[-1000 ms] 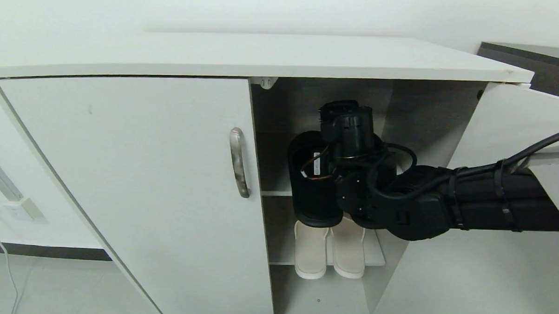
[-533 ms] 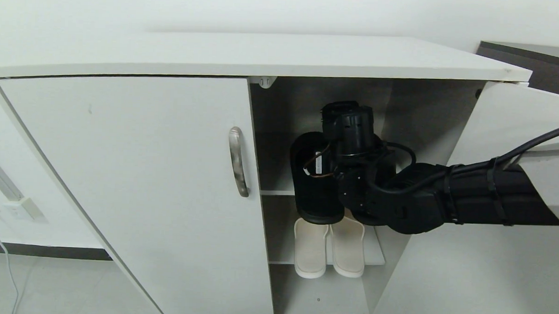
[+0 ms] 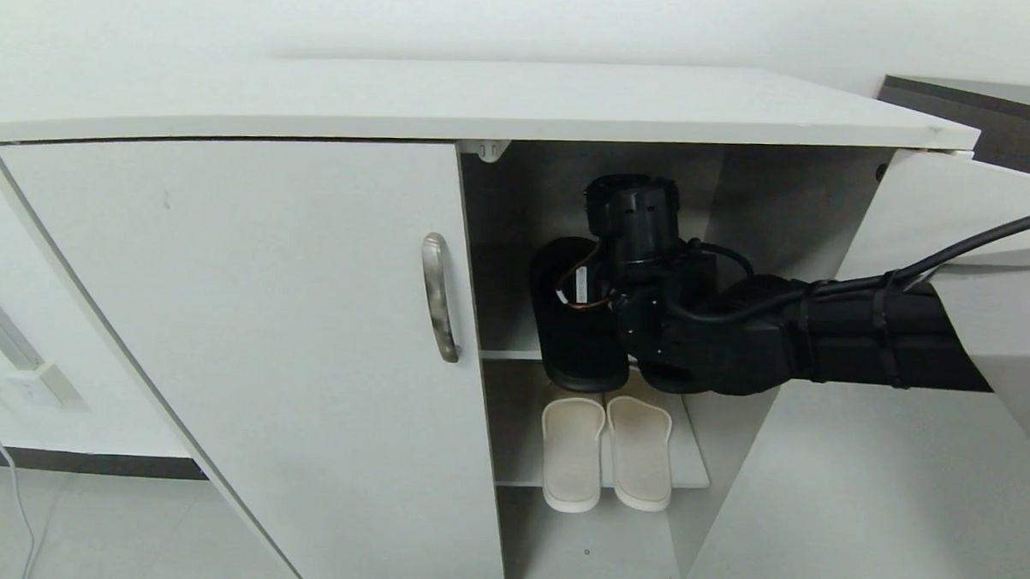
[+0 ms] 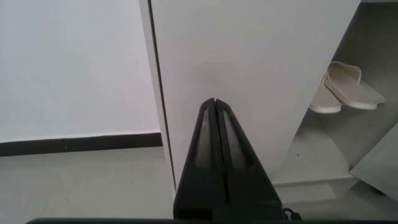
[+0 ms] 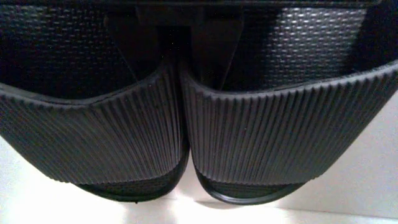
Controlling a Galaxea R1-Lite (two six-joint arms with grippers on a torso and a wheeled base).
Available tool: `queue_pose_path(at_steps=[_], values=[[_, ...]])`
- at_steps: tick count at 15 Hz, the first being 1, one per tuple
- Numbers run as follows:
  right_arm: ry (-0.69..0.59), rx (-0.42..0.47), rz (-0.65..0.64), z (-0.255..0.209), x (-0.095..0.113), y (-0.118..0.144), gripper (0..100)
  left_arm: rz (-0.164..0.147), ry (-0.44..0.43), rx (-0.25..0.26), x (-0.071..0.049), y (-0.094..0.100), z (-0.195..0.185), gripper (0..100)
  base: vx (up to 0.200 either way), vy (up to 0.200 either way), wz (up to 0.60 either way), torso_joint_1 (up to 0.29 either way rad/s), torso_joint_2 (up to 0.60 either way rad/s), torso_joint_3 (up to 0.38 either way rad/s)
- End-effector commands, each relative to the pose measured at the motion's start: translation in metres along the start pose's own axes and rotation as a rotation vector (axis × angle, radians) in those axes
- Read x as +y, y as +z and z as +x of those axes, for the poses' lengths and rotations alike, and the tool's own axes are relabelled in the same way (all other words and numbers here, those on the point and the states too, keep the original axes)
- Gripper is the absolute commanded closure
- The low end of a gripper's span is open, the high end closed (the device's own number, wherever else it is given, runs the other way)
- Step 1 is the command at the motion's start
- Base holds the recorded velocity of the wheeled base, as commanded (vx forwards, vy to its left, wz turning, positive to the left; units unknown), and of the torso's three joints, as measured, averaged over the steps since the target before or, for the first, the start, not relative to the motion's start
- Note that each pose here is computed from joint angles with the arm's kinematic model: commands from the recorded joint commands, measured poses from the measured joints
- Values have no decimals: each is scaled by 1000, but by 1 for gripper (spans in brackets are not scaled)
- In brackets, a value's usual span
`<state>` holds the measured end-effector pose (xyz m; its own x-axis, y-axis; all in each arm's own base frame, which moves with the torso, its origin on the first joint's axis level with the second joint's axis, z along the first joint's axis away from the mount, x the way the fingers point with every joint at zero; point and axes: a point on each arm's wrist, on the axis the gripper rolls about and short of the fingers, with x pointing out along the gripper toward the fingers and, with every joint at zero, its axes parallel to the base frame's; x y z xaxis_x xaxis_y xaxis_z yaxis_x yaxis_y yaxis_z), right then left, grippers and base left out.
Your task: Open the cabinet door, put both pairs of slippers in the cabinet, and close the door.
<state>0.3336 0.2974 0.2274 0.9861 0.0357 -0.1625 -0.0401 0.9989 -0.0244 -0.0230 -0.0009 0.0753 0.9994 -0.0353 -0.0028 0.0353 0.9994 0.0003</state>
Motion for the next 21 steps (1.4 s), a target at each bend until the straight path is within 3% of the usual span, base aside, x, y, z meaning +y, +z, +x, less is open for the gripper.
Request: queue_pose_path(at_steps=[1, 9, 10, 15, 21], values=[[-3, -2, 4, 10, 3, -3, 100, 1, 0, 2, 0, 0, 0, 100, 0, 0, 0, 0, 0, 0], [-24, 2, 7, 20, -4, -2, 100, 1, 0, 2, 0, 0, 0, 100, 0, 0, 0, 0, 0, 0], [-28, 3, 8, 21, -5, -3, 0, 1, 0, 2, 0, 0, 0, 100, 0, 0, 0, 0, 0, 0], [-27, 15, -3, 15, -8, -3, 0, 0, -1, 2, 0, 0, 0, 100, 0, 0, 0, 0, 0, 0], [50, 6, -8, -52, -17, 11, 0, 1, 0, 2, 0, 0, 0, 100, 0, 0, 0, 0, 0, 0]])
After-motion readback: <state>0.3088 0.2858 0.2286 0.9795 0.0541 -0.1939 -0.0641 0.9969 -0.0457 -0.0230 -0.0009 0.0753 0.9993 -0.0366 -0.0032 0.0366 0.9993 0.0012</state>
